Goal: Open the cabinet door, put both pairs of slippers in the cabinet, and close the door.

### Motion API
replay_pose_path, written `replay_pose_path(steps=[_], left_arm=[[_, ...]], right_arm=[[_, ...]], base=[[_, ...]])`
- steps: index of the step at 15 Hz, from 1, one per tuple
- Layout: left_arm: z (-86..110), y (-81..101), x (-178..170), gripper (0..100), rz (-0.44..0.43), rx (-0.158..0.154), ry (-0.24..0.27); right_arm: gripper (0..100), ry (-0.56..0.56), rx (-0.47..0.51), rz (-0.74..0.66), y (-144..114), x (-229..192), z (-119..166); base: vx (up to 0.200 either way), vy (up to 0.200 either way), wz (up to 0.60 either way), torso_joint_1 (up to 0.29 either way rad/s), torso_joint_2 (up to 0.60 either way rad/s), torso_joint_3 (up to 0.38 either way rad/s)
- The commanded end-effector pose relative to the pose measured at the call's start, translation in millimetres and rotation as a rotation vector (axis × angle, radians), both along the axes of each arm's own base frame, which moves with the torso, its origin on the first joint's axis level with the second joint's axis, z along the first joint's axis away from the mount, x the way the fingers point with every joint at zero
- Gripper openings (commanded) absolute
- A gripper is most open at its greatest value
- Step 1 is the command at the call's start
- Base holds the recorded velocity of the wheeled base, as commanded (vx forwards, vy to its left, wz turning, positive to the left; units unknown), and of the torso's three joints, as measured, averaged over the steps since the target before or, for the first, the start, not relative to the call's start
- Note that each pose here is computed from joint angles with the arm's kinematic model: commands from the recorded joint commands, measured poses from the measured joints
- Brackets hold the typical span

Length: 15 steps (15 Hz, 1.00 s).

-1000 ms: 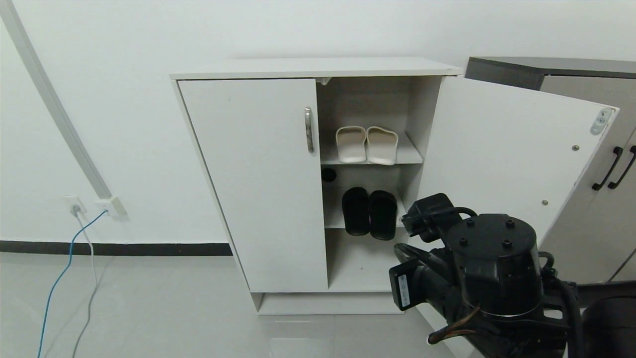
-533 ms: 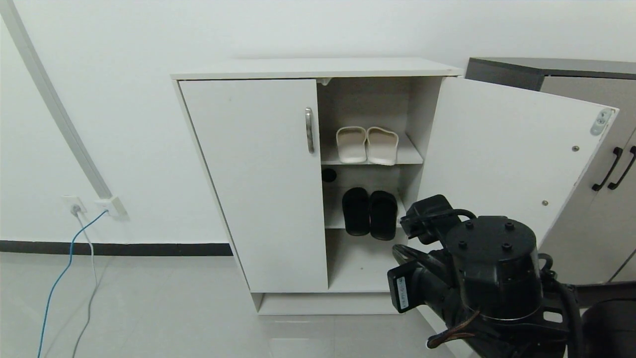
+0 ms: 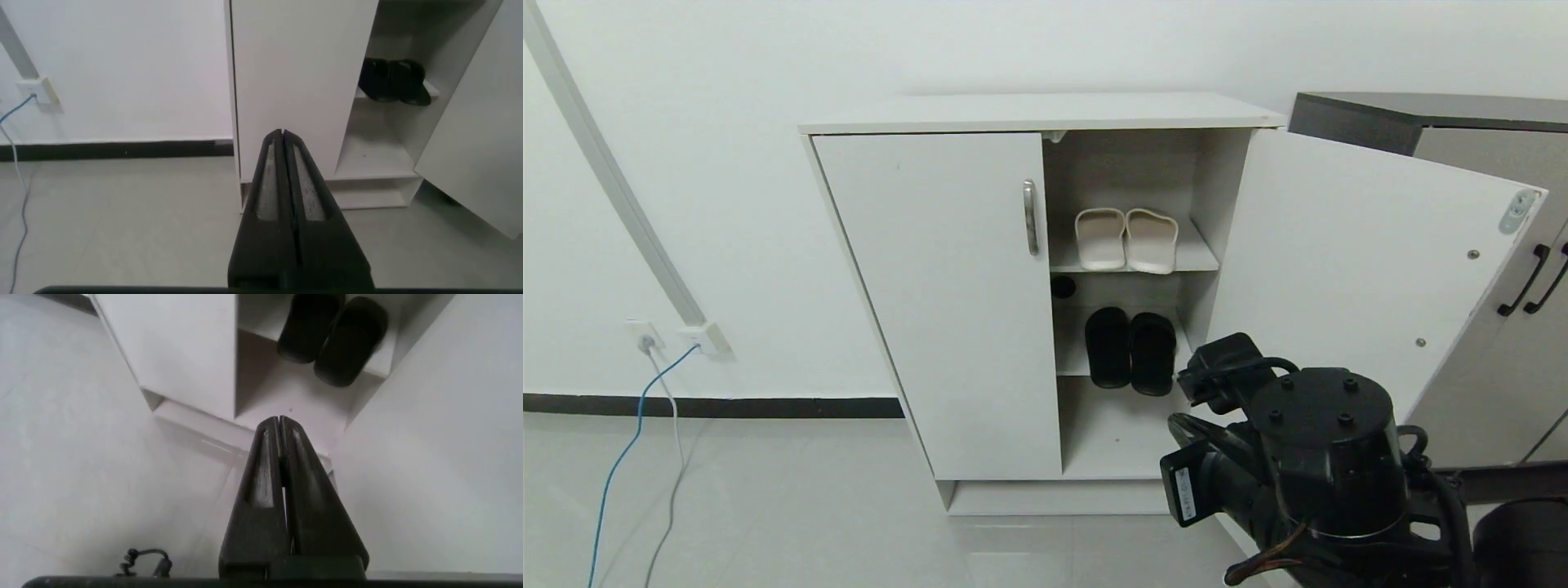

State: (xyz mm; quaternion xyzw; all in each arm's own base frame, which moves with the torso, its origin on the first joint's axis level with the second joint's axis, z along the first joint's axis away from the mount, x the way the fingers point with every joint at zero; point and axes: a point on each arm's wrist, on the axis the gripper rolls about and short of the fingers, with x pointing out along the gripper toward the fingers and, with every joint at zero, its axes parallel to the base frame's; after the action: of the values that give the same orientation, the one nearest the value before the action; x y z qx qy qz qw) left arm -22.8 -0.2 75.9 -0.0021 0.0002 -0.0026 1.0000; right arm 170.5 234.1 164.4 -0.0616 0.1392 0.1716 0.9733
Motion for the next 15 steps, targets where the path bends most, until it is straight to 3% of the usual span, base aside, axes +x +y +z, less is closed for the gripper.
replay_pose_path(steps=[1, 15], left_arm=[[0.2, 0.0, 0.0, 0, 0.002, 0.000, -0.002], [0.2, 0.0, 0.0, 0, 0.001, 0.000, -0.002]], right_arm=[[0, 0.001, -0.002, -0.001, -0.9, -0.6, -0.9], [0, 0.005, -0.011, -0.003, 0.4, 0.8, -6.0]], base=[[0.000, 0.000, 0.00, 0.041, -0.48, -0.369], [0.000, 0.000, 0.00, 0.114, -0.47, -0.341]])
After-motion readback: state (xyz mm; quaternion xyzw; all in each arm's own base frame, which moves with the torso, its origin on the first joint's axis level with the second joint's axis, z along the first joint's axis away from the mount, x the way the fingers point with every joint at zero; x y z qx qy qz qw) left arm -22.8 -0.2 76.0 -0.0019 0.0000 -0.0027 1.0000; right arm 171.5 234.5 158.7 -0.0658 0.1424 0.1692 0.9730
